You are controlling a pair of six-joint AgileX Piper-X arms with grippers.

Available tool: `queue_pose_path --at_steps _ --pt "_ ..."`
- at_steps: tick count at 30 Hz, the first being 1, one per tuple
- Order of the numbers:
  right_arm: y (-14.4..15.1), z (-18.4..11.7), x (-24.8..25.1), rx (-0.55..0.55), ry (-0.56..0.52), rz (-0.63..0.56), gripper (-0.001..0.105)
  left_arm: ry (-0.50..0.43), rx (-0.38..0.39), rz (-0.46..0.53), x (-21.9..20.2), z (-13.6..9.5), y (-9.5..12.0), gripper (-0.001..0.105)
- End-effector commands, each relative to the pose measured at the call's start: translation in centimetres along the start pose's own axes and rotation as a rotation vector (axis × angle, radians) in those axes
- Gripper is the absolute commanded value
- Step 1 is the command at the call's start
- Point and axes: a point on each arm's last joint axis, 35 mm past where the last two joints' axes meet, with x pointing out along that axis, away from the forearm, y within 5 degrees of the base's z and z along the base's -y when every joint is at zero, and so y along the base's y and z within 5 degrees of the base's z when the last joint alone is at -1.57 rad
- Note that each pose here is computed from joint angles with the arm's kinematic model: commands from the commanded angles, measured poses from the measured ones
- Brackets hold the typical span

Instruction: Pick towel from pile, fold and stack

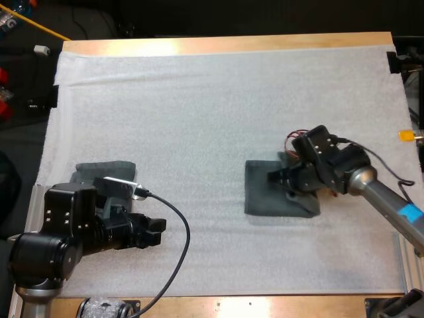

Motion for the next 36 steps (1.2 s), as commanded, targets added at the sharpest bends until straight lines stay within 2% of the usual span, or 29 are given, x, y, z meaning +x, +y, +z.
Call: queue_pose_path --at_steps 1,7,9,18,23,27,32,33,36 --pt "0.3 0.5 0.2 0.026 -0.019 0.040 0.000 -0.015 0.013 0.005 -0.2 0.1 -0.1 0.052" --pt "0.6 1.1 1.8 0.128 -0.008 0.147 0.000 -0.015 0.013 0.005 -0.2 0.1 -0.1 0.052" --pt "0.9 1.1 2.2 0.129 -0.005 0.173 0.000 -0.015 0.013 0.005 -0.2 0.1 -0.1 0.052" --pt "1.4 1.0 4.2 0.159 0.025 0.174 0.000 -0.015 0.013 0.005 -0.2 0.1 -0.1 0.052" --pt "2.0 0.9 5.5 0.149 0.051 0.214 0.000 -0.015 0.013 0.005 -0.2 0.1 -0.1 0.052" --pt "2.5 1.0 6.2 0.131 0.039 0.222 0.000 -0.015 0.013 0.005 -0.2 0.1 -0.1 0.052" --pt "2.4 1.1 7.0 0.172 0.034 0.208 0.000 -0.008 0.009 0.005 -0.2 0.0 -0.1 0.052" --pt "2.4 1.1 7.0 0.173 0.032 0.207 0.002 -0.007 0.008 0.005 -0.2 0.0 -0.1 0.052" --pt "2.4 1.1 7.0 0.172 0.029 0.203 0.021 -0.004 0.007 0.006 -0.2 0.0 -0.1 0.052"
